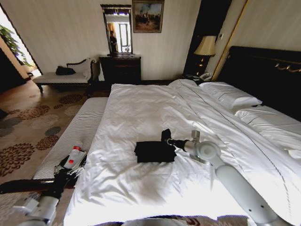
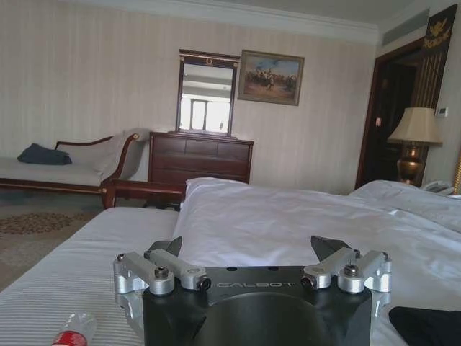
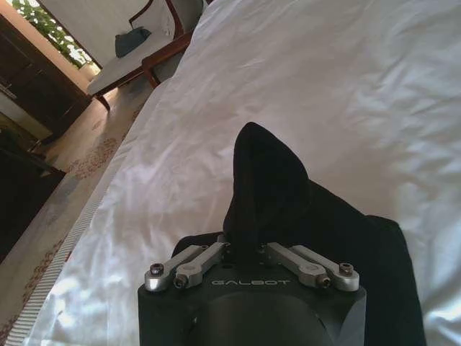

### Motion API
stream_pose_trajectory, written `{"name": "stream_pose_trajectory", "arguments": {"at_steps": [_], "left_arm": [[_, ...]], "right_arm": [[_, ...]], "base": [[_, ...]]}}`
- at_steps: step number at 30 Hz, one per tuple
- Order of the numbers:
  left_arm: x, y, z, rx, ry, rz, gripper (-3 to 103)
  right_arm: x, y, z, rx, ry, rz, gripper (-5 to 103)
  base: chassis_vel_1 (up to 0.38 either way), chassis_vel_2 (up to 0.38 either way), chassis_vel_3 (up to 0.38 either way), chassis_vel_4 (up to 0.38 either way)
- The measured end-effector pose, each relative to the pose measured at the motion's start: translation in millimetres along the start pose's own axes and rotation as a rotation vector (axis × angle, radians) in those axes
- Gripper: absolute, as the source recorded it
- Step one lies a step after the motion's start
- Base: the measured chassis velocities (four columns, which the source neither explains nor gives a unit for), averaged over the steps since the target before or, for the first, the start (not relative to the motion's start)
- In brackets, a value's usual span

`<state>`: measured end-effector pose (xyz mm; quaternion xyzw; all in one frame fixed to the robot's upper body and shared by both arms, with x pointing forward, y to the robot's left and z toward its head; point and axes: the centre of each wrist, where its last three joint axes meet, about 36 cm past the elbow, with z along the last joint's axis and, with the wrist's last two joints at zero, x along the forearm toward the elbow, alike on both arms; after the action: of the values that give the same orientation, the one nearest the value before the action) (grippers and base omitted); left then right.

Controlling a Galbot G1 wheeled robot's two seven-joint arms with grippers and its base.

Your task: Fold the clothes on the bed.

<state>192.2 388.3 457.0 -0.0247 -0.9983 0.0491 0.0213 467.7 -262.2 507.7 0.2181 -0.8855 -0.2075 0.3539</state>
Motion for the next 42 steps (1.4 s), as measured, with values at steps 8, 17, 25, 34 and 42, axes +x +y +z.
{"name": "stream_pose_trajectory", "arguments": {"at_steps": [8, 17, 25, 34, 42], "left_arm": [[1, 4.9, -5, -0.011, -0.01, -0.014, 100], [6, 13.1, -14, -0.048, -0.021, -0.042, 100], [6, -2.2, -20, -0.069, -0.036, -0.007, 100], [8, -6.7, -20, -0.064, -0.034, -0.004, 100], [12, -15.9, -16, -0.041, -0.022, 0.003, 100]], "right_arm": [[-23, 6, 12, 0.001, 0.033, -0.014, 6], [-58, 4, 24, 0.007, 0.065, -0.019, 6], [-75, 9, 32, 0.032, 0.085, -0.005, 3], [-78, 25, 38, 0.087, 0.089, -0.018, 29], [-67, 51, 29, 0.151, 0.022, -0.065, 67]], "base": [[0.0, 0.0, 0.0, 0.0], [0.0, 0.0, 0.0, 0.0], [0.0, 0.0, 0.0, 0.0], [0.0, 0.0, 0.0, 0.0], [0.0, 0.0, 0.0, 0.0]]}}
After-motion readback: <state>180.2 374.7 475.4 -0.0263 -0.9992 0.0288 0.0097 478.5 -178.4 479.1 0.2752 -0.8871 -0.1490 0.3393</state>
